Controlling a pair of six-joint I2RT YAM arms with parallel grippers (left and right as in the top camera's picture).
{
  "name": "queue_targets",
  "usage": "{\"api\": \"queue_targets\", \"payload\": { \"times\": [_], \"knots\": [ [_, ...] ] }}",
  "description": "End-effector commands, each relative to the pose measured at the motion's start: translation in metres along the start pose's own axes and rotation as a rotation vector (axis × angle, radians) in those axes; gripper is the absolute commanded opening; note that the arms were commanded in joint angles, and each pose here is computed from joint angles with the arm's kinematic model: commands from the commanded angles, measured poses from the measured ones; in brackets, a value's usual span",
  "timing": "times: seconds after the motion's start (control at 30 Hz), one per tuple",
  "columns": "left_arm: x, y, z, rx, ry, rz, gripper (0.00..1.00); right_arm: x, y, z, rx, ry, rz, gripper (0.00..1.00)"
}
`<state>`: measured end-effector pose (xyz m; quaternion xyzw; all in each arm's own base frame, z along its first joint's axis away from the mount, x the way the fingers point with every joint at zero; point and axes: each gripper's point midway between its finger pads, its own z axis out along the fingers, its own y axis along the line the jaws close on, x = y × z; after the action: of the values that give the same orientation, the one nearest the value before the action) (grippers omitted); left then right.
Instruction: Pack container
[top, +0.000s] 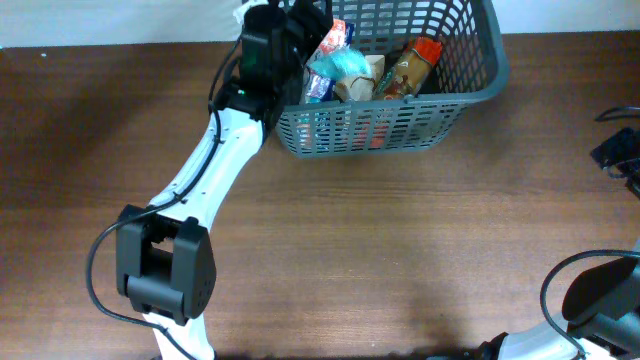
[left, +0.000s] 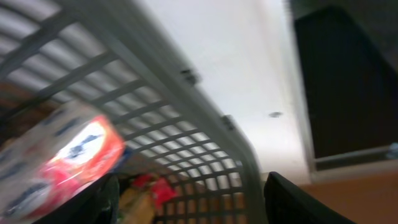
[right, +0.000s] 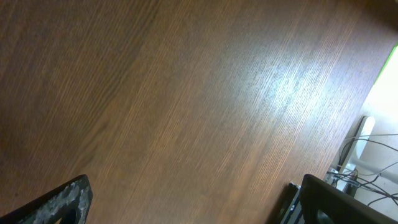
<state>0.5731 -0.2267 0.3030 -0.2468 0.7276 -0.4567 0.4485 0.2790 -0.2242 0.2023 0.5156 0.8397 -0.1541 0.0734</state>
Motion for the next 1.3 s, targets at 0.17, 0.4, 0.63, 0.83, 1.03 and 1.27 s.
{"api": "queue_targets", "payload": {
  "times": [0.17, 0.4, 0.63, 0.83, 1.03, 1.27],
  "knots": [
    [-0.045, -0.095, -0.030, 0.199, 0.013, 0.198, 0.67, 0.000, -0.002, -0.002, -0.001, -0.006, 0.013, 0.99],
    [-0.077, -0.169, -0.091, 0.242, -0.036, 0.523, 0.80, 0.000, -0.002, -0.002, -0.001, -0.006, 0.013, 0.99],
    [-0.125, -0.159, -0.203, -0.055, -0.121, 0.798, 0.99, 0.000, -0.002, -0.002, -0.001, -0.005, 0.013, 0.99],
    [-0.147, -0.116, -0.288, -0.318, -0.139, 0.745, 0.99, 0.000, -0.002, -0.002, -0.001, -0.006, 0.013, 0.99],
    [-0.126, -0.087, -0.330, -0.439, -0.019, 0.789, 0.99, 0.000, -0.002, -0.002, -0.001, -0.006, 0.013, 0.99],
    [-0.094, -0.055, -0.353, -0.538, 0.148, 0.758, 0.99, 0.000, -0.002, -0.002, -0.001, -0.005, 0.013, 0.99]
  ]
}}
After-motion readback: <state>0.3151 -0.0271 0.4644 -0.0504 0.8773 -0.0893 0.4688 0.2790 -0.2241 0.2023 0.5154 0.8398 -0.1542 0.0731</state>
